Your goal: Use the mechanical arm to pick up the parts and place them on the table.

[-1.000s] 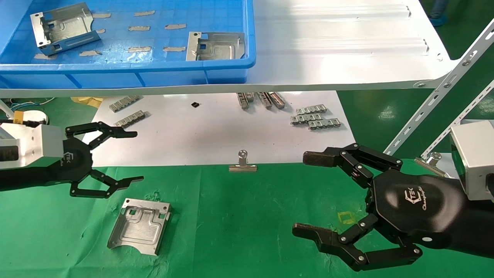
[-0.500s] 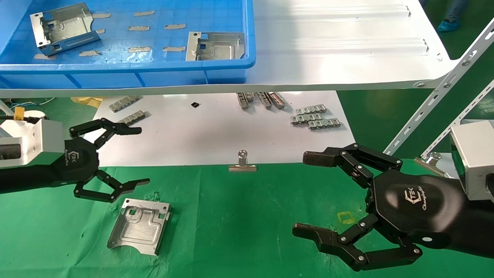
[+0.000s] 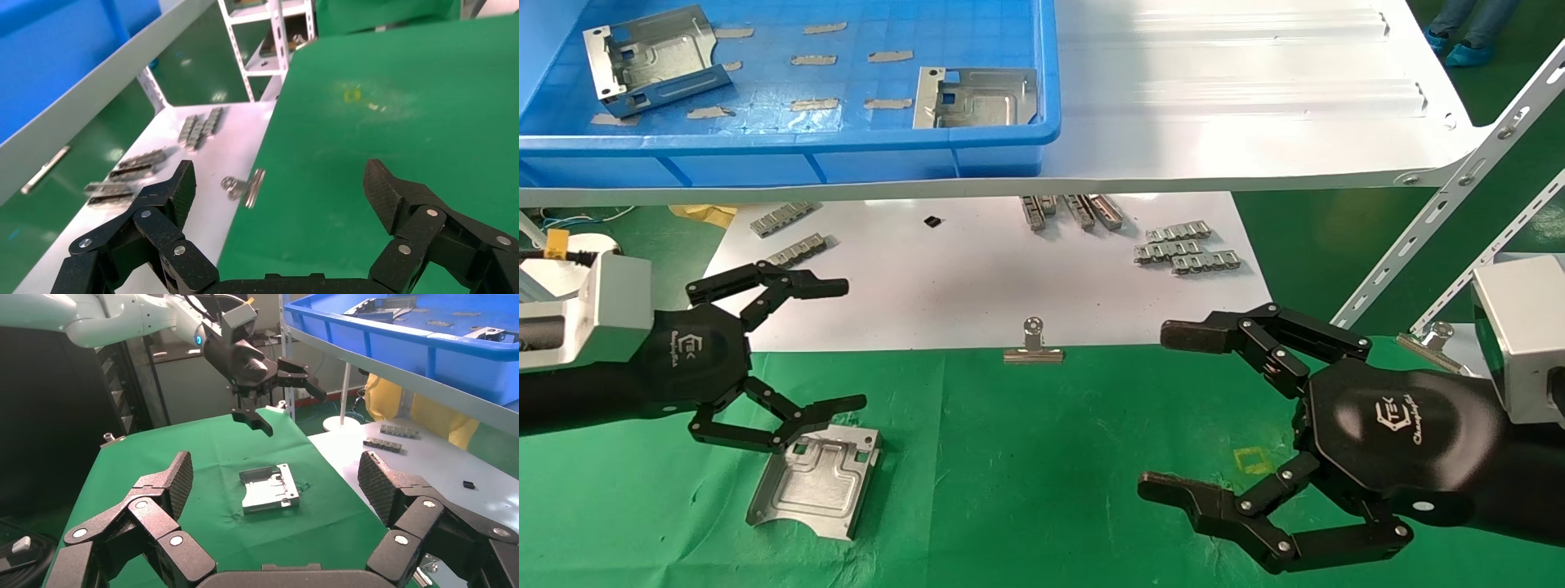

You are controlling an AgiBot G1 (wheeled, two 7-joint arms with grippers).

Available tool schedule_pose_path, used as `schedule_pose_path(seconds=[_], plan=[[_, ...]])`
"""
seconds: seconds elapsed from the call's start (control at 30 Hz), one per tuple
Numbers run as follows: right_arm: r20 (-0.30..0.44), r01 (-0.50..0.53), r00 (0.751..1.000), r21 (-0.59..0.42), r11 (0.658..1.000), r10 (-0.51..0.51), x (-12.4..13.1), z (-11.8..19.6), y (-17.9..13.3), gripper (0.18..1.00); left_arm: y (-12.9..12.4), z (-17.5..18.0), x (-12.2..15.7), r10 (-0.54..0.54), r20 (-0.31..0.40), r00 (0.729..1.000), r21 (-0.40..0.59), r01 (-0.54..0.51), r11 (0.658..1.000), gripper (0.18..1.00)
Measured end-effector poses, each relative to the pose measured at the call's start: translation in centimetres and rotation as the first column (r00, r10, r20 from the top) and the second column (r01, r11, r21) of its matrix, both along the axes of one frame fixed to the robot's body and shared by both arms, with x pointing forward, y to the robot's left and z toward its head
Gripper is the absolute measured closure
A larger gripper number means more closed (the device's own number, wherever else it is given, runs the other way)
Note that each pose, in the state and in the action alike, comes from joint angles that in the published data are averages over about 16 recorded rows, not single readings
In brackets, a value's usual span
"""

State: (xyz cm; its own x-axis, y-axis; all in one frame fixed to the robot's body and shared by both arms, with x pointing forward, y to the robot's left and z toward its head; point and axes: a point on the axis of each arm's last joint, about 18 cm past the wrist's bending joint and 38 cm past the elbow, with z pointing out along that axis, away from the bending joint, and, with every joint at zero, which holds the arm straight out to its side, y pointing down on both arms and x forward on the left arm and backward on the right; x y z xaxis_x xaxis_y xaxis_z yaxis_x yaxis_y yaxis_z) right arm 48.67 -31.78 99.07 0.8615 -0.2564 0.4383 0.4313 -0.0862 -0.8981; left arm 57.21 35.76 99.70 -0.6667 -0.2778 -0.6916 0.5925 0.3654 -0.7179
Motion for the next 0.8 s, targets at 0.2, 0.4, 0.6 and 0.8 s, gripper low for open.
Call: schedule_pose_path(seconds=[0.2, 0.4, 0.6, 0.8], plan=[[0.000, 0.000, 1.000, 0.000, 1.000, 0.000, 0.0, 0.0, 0.0, 0.179, -1.0, -0.1, -1.2, -0.040, -0.032, 0.999, -0.038, 0.039, 0.999, 0.183], [0.000, 0.000, 1.000, 0.000, 1.000, 0.000, 0.0, 0.0, 0.0, 0.179, -2.0, -0.1, -2.5, -0.082, -0.064, 0.995, -0.072, 0.077, 0.994, 0.183], [0.000, 0.000, 1.000, 0.000, 1.000, 0.000, 0.0, 0.0, 0.0, 0.179, -2.9, -0.2, -4.0, -0.124, -0.096, 0.988, -0.104, 0.114, 0.988, 0.183], [0.000, 0.000, 1.000, 0.000, 1.000, 0.000, 0.0, 0.0, 0.0, 0.179, -3.8, -0.2, -5.7, -0.167, -0.130, 0.977, -0.131, 0.150, 0.980, 0.183]])
